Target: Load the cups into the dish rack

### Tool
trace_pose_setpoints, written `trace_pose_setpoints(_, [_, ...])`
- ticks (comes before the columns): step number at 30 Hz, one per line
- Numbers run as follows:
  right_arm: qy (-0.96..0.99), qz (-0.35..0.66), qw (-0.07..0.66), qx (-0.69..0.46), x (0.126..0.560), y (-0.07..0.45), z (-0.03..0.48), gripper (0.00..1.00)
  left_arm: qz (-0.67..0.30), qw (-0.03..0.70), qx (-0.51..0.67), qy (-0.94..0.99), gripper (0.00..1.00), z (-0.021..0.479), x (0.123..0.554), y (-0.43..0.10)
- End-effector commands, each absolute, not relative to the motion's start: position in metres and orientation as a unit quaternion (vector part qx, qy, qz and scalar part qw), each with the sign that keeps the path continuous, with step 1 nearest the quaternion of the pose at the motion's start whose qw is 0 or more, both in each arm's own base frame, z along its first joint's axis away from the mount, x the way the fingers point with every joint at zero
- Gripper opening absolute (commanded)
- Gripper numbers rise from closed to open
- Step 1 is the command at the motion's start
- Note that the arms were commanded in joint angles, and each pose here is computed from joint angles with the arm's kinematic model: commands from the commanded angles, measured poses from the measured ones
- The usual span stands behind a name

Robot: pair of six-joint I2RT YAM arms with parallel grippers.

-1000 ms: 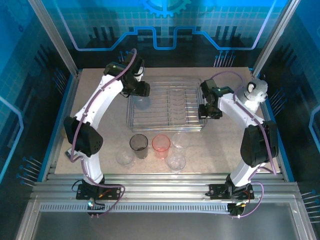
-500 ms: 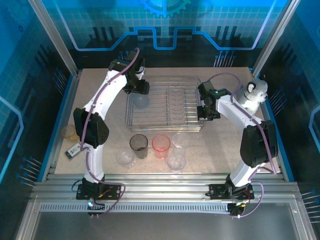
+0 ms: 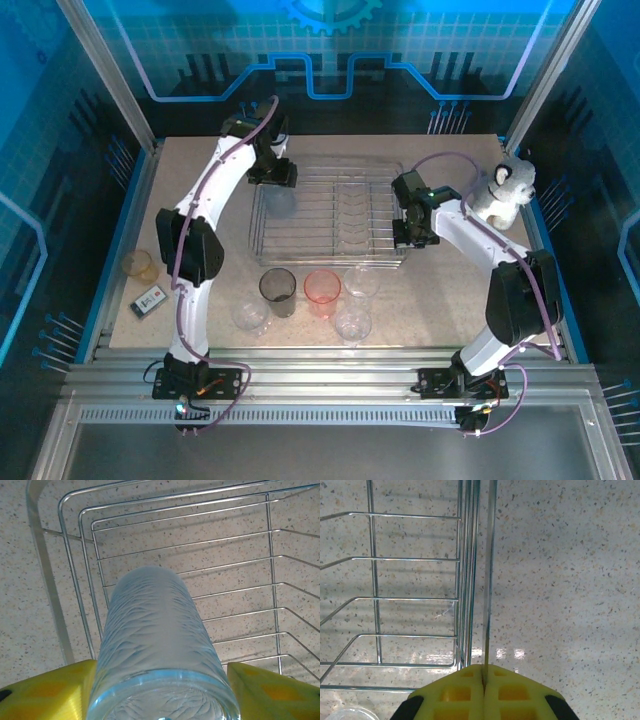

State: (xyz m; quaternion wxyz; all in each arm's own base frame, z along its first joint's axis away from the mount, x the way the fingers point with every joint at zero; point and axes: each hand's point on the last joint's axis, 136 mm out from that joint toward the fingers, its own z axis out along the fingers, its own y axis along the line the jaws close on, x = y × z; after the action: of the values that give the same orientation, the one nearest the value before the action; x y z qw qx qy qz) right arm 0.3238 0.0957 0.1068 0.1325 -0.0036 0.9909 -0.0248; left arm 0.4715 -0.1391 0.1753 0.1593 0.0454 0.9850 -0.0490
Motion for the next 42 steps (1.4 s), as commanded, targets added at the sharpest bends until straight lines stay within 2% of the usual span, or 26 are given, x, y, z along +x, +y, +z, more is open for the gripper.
trace_pose_setpoints(1, [0.995, -0.049, 0.084, -0.021, 0.296, 0.089, 0.094, 0.00, -0.065, 0.146, 0.052, 0.986, 0.00, 0.172, 0.474, -0.141])
trace_pose_setpoints(22, [0.994, -0.064, 0.082, -0.024, 0.294, 0.084, 0.091, 0.00, -0.088, 0.177, 0.021, 0.980, 0.00, 0.170, 0.517, -0.131])
trace_pose_setpoints(29, [0.994, -0.065, 0.082, -0.021, 0.295, 0.084, 0.090, 0.14, -0.091, 0.182, 0.014, 0.979, 0.01, 0.166, 0.525, -0.127])
trace_pose_setpoints(31, [0.994, -0.065, 0.084, -0.020, 0.295, 0.084, 0.091, 0.20, -0.089, 0.185, 0.012, 0.979, 0.10, 0.166, 0.527, -0.125])
trace_pose_setpoints(32, [0.994, -0.066, 0.084, -0.019, 0.295, 0.084, 0.091, 0.23, -0.088, 0.187, 0.012, 0.978, 0.17, 0.166, 0.528, -0.124])
trace_pose_setpoints(33, [0.994, -0.067, 0.086, -0.019, 0.296, 0.084, 0.091, 0.26, -0.087, 0.190, 0.009, 0.978, 0.30, 0.166, 0.530, -0.122])
trace_pose_setpoints(36, [0.993, -0.066, 0.092, -0.017, 0.297, 0.084, 0.093, 0.31, -0.088, 0.199, 0.005, 0.976, 0.46, 0.167, 0.534, -0.121])
trace_pose_setpoints(42, [0.993, -0.068, 0.096, -0.018, 0.297, 0.084, 0.095, 0.37, -0.087, 0.208, 0.005, 0.974, 0.62, 0.167, 0.540, -0.120])
